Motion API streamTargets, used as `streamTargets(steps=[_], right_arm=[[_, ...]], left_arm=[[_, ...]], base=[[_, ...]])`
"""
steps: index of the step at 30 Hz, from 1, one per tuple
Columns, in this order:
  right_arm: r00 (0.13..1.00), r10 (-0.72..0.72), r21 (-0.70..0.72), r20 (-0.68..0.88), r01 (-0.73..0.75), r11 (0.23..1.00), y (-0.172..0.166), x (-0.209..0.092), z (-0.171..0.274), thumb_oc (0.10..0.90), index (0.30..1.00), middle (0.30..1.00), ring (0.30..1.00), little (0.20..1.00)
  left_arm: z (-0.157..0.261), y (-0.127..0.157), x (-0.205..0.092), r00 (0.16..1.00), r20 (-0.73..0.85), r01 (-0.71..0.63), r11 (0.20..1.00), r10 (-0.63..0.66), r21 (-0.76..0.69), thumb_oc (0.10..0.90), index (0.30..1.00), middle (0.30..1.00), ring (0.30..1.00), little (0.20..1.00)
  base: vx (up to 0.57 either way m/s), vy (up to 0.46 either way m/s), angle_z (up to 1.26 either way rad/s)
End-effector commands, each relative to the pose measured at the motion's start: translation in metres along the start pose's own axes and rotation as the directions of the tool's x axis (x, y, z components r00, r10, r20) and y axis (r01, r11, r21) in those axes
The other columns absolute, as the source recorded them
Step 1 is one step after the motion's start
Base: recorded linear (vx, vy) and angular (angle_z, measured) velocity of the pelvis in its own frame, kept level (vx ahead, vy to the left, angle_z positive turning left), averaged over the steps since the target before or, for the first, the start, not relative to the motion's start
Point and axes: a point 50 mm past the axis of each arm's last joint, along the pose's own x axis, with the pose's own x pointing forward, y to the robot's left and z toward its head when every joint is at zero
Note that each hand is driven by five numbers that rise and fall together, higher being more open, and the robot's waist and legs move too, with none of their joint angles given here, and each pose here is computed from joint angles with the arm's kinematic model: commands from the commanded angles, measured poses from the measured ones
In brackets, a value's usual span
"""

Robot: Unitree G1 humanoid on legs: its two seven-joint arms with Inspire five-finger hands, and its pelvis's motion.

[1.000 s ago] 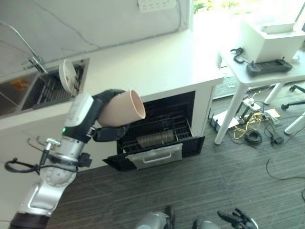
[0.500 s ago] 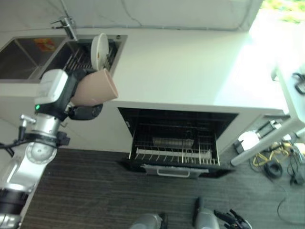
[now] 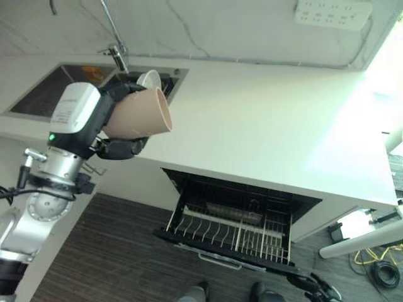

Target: Place the dishes in the dishwasher.

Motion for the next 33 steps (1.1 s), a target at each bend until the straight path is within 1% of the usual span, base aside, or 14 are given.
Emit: streamTargets(steps=[1, 6, 11, 14, 20, 22, 23, 26, 27, 28, 29, 31, 33], right_arm=[[0.993, -0.091, 0.099, 0.081, 0.082, 0.992, -0.023, -0.001, 0.015, 0.8, 0.9, 0.9, 0.9, 0.9], [0.989, -0.131, 0.132, 0.064, 0.122, 0.984, -0.033, -0.004, 0.007, 0.8, 0.9, 0.9, 0.9, 0.9], [0.99, -0.126, 0.141, 0.062, 0.116, 0.983, -0.031, -0.005, 0.006, 0.8, 0.9, 0.9, 0.9, 0.9], [0.99, -0.119, 0.122, 0.075, 0.109, 0.986, -0.028, -0.004, 0.009, 0.8, 0.9, 0.9, 0.9, 0.9], [0.985, -0.143, 0.206, 0.097, 0.121, 0.971, -0.022, -0.003, 0.015, 0.8, 0.9, 0.9, 0.9, 0.9], [0.985, -0.142, 0.213, 0.1, 0.118, 0.97, -0.021, -0.003, 0.015, 0.8, 0.9, 0.9, 0.9, 0.9], [0.979, -0.122, 0.224, 0.16, 0.085, 0.971, -0.014, -0.003, 0.022, 0.8, 0.9, 0.9, 0.9, 0.9], [0.966, -0.116, 0.239, 0.232, 0.059, 0.969, -0.009, -0.004, 0.032, 0.8, 0.9, 0.9, 0.9, 0.9], [0.957, -0.111, 0.245, 0.268, 0.043, 0.968, -0.006, -0.005, 0.038, 0.8, 0.9, 0.9, 0.9, 0.9], [0.944, -0.105, 0.245, 0.313, 0.027, 0.969, -0.001, -0.006, 0.046, 0.8, 0.9, 0.9, 0.9, 0.9], [0.928, -0.096, 0.243, 0.36, 0.006, 0.97, 0.005, -0.008, 0.055, 0.8, 0.9, 0.9, 0.9, 0.9], [0.901, -0.079, 0.243, 0.427, -0.03, 0.97, 0.013, -0.012, 0.067, 0.8, 0.9, 0.9, 0.9, 0.9], [0.853, -0.057, 0.223, 0.519, -0.071, 0.972, 0.027, -0.019, 0.085, 0.8, 0.9, 0.9, 0.9, 0.9]], left_arm=[[0.016, 0.042, 0.021, 0.964, 0.104, -0.243, 0.97, 0.243, -0.021, 0.4, 0.3, 0.3, 0.3, 0.3], [0.023, 0.026, 0.019, 0.968, 0.107, -0.223, 0.974, 0.226, -0.031, 0.4, 0.3, 0.3, 0.3, 0.3], [0.025, 0.014, 0.017, 0.972, 0.103, -0.205, 0.978, 0.209, -0.048, 0.4, 0.3, 0.3, 0.3, 0.3], [0.022, 0.014, 0.015, 0.973, 0.095, -0.204, 0.977, 0.208, -0.054, 0.4, 0.3, 0.3, 0.3, 0.3], [0.023, 0.015, 0.019, 0.975, 0.103, -0.194, 0.979, 0.199, -0.058, 0.4, 0.3, 0.3, 0.3, 0.3], [0.023, 0.015, 0.02, 0.974, 0.102, -0.195, 0.979, 0.201, -0.061, 0.4, 0.3, 0.3, 0.3, 0.3], [0.025, 0.014, 0.022, 0.973, 0.095, -0.201, 0.975, 0.21, -0.095, 0.4, 0.3, 0.3, 0.3, 0.3], [0.025, 0.013, 0.023, 0.978, 0.07, -0.179, 0.959, 0.198, -0.219, 0.4, 0.3, 0.3, 0.3, 0.3], [0.023, 0.01, 0.023, 0.983, 0.044, -0.153, 0.93, 0.178, -0.333, 0.4, 0.3, 0.3, 0.3, 0.3], [0.023, 0.005, 0.023, 0.987, 0.024, -0.131, 0.872, 0.161, -0.471, 0.4, 0.3, 0.3, 0.3, 0.3], [0.024, -0.004, 0.021, 0.987, 0.01, -0.125, 0.817, 0.158, -0.564, 0.4, 0.3, 0.3, 0.3, 0.3], [0.026, -0.013, 0.017, 0.985, -0.008, -0.142, 0.77, 0.174, -0.622, 0.4, 0.3, 0.3, 0.3, 0.3], [0.024, -0.021, 0.012, 0.981, -0.035, -0.164, 0.733, 0.189, -0.66, 0.4, 0.3, 0.3, 0.3, 0.3]], base=[[-0.01, 0.04, 0.64], [-0.01, 0.068, 0.14], [-0.05, 0.105, -0.02], [-0.06, 0.117, -0.23], [-0.1, 0.133, -0.33], [-0.07, 0.044, -0.22], [-0.11, 0.034, -0.15], [-0.09, 0.006, -0.17], [-0.09, -0.022, -0.23], [-0.11, -0.029, -0.2], [-0.12, -0.024, -0.16], [-0.09, -0.007, -0.35], [-0.08, 0.0, -0.58]])
